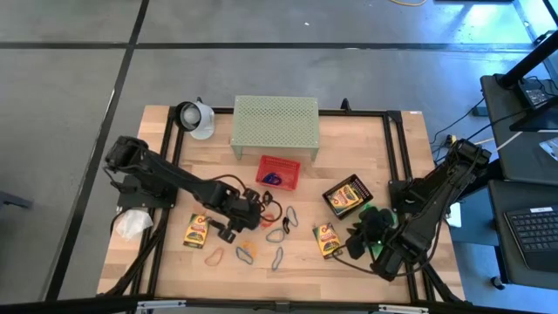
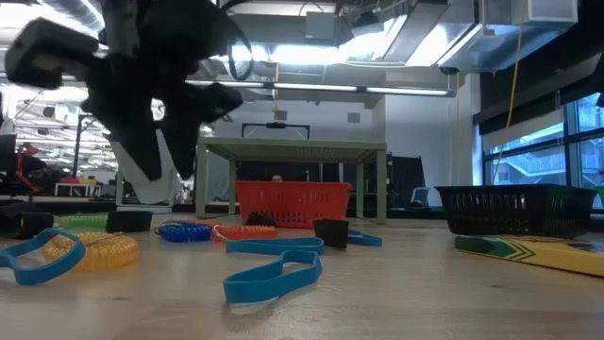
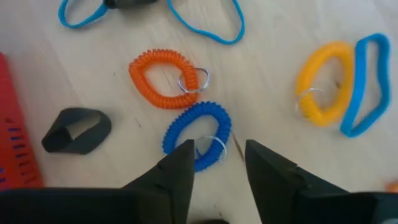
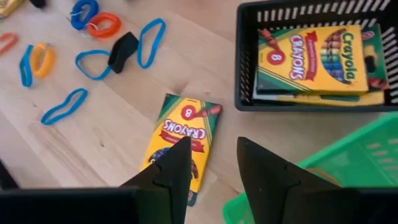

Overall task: Pick & Place Office Desk Supplies
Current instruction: Put the blue spring keychain into the red bin

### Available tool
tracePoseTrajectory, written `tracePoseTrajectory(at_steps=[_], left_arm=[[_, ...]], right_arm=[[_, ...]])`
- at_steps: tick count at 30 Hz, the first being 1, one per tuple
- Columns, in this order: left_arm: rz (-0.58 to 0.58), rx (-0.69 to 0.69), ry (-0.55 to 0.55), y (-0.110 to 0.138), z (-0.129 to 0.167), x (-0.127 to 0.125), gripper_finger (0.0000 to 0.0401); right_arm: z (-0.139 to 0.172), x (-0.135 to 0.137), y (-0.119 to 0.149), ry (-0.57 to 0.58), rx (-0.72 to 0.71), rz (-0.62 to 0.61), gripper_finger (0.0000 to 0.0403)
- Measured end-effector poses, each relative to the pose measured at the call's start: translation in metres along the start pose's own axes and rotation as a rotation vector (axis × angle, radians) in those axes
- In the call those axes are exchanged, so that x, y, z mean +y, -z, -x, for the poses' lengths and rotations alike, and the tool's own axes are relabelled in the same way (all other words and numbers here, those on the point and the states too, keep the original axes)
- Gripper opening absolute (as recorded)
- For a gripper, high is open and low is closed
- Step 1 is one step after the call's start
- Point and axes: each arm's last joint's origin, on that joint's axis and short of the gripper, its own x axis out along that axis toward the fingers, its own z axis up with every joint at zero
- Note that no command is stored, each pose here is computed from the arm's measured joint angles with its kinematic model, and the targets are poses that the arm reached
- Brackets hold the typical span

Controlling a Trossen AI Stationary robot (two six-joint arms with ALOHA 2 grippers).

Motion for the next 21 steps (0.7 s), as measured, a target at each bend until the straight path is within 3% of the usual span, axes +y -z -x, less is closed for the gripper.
tracePoseTrajectory(at_steps=[7,21], left_arm=[[-0.02,0.048,-0.023,0.001,-0.018,0.0,0.0183],[-0.035,0.125,0.012,0.005,-0.045,-0.001,0.0184]], right_arm=[[0.0,0.004,0.0,-0.043,-0.033,0.014,0.013],[0.0,0.009,0.0,-0.101,-0.078,0.011,0.013]])
